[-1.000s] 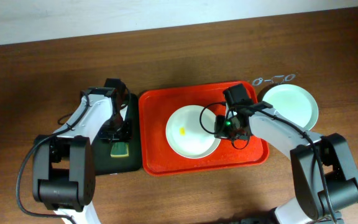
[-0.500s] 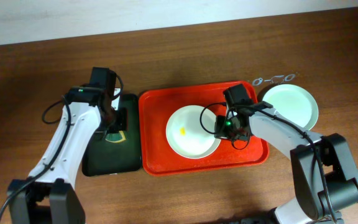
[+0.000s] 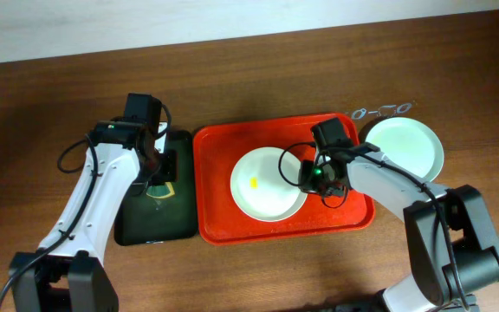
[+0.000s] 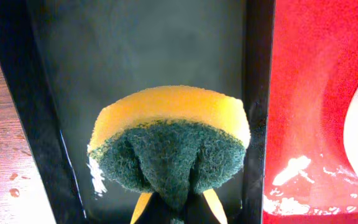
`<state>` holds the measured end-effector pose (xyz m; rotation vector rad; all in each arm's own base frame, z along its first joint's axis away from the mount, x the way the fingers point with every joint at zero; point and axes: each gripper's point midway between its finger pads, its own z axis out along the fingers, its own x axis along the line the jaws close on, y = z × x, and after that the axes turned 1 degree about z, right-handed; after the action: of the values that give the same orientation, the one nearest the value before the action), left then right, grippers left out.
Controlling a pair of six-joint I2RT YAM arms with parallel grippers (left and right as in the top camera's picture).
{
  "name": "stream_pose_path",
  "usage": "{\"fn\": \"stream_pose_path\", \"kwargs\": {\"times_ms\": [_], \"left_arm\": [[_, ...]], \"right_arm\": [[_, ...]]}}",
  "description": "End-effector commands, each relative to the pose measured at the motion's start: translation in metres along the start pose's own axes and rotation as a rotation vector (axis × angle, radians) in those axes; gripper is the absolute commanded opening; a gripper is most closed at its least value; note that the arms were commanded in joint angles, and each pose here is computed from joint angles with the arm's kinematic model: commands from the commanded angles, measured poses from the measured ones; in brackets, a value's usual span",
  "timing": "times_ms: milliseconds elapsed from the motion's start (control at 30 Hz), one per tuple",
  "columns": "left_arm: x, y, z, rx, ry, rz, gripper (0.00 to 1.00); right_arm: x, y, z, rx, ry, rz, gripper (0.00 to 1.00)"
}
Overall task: Clean dirty plates on tray and stack at the side
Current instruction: 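Lower the left gripper onto the sponge and grasp it, then lift the sponge with the left gripper above the black tray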
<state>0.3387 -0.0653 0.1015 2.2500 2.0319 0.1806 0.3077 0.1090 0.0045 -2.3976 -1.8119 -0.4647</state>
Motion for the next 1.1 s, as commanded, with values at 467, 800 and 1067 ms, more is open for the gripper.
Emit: {"fn": "stream_pose_path", "kwargs": {"times_ms": [467,800,1067], "left_arm": [[0.001,0.003,-0.006,-0.018,0.005,0.003,0.0],[0.001,0.005,-0.006,-0.024,0.005,0.002,0.0],[0.0,0.009,-0.006,-0.038,0.003,0.002,0.0]], "right_arm": [[-0.008,-0.018,0.004,0.059,-0.049,0.049,0.04],[-0.006,-0.01,0.005,0.026,-0.041,0.042,0.04],[-0.006,-0.01,0.005,0.026,-0.041,0.041,0.04]]}}
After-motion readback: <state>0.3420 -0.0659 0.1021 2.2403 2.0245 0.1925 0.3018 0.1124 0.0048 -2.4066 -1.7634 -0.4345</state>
